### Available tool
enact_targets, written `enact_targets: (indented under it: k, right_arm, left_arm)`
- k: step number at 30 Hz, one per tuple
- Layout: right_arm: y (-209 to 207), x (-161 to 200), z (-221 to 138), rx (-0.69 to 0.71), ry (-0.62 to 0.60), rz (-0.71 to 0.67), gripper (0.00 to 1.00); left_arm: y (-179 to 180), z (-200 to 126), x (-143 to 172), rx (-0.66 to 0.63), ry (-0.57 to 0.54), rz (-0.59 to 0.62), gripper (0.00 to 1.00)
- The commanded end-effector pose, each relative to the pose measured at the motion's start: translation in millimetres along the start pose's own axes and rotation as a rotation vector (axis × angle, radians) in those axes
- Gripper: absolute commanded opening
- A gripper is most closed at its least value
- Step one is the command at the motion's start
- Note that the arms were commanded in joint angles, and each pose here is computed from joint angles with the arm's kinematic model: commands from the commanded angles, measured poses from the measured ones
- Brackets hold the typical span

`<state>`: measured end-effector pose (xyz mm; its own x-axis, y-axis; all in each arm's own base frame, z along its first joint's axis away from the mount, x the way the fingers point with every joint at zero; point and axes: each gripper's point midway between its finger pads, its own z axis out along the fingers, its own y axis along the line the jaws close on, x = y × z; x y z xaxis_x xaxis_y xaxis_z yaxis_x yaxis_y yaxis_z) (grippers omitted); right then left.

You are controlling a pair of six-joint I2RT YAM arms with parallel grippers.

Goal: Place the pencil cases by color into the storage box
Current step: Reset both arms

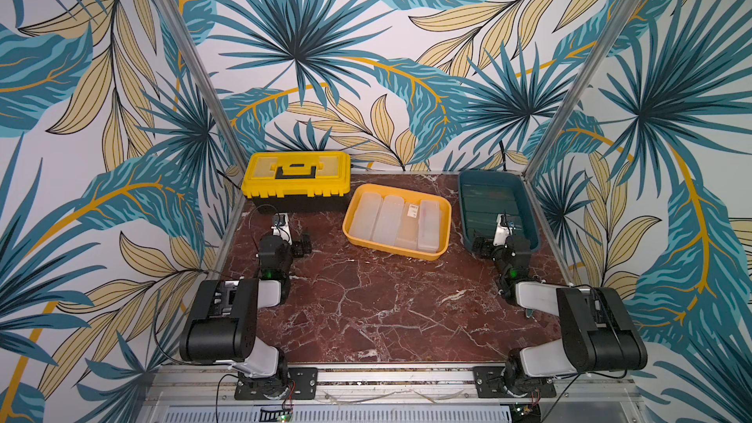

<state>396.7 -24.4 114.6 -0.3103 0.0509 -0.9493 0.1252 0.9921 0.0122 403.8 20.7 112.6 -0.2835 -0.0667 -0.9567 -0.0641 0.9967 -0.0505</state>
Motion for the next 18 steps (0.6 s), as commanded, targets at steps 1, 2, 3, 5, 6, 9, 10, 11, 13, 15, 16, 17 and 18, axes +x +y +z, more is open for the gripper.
enact_targets:
  k: [1, 2, 3, 5, 6, 9, 10, 11, 13, 15, 16, 17, 18]
  right_arm:
    - [-0.9, 6.5, 0.5, 0.008, 0.023, -0.011, 0.99]
    - [-0.9, 6.3, 0.4, 0.009, 0.023, -0.011, 0.99]
    - [-0.8, 6.5, 0.5, 0.008, 0.023, -0.012, 0.99]
    - [-0.7, 6.7, 0.6, 0.007, 0.024, -0.012, 0.99]
    - [-0.7, 6.3, 0.7, 0.007, 0.023, -0.012, 0.99]
    - [-0.5, 6.4, 0.8, 0.007, 0.024, -0.015, 0.99]
    - [-0.6, 7.1, 1.0, 0.007, 0.026, -0.017, 0.99]
    - [-0.4, 6.9, 1.2, 0.006, 0.026, -0.016, 0.99]
    - [-0.2, 7.3, 1.8, 0.005, 0.029, -0.015, 0.99]
    - [-0.8, 7.3, 2.2, 0.009, 0.030, -0.010, 0.99]
    - [-0.8, 6.9, 1.9, 0.009, 0.028, -0.009, 0.99]
    - [-0.6, 6.9, 1.5, 0.008, 0.028, -0.009, 0.99]
    - [-1.0, 6.9, 1.3, 0.009, 0.028, -0.009, 0.99]
  left_arm:
    - [-0.5, -1.5, -3.3, -0.002, -0.023, 0.011, 1.00]
    - [-0.7, -1.4, -3.3, -0.001, -0.023, 0.011, 1.00]
    - [-0.7, -1.4, -3.3, -0.001, -0.023, 0.011, 1.00]
    - [-0.6, -1.4, -3.1, -0.002, -0.022, 0.012, 1.00]
    - [-0.8, -1.4, -3.5, -0.001, -0.024, 0.012, 1.00]
    - [-1.1, -1.4, -3.2, 0.000, -0.022, 0.012, 1.00]
    - [-0.7, -1.4, -3.0, -0.001, -0.022, 0.011, 1.00]
    - [-0.7, -1.4, -3.3, -0.002, -0.023, 0.012, 1.00]
    - [-0.9, -1.4, -3.2, -0.001, -0.022, 0.012, 0.99]
    - [-0.9, -1.5, -3.3, -0.001, -0.023, 0.012, 0.99]
    - [-0.6, -1.5, -3.4, -0.002, -0.023, 0.011, 1.00]
    - [-0.9, -1.4, -3.3, -0.001, -0.023, 0.012, 1.00]
    - [-0.8, -1.4, -3.2, -0.001, -0.022, 0.011, 1.00]
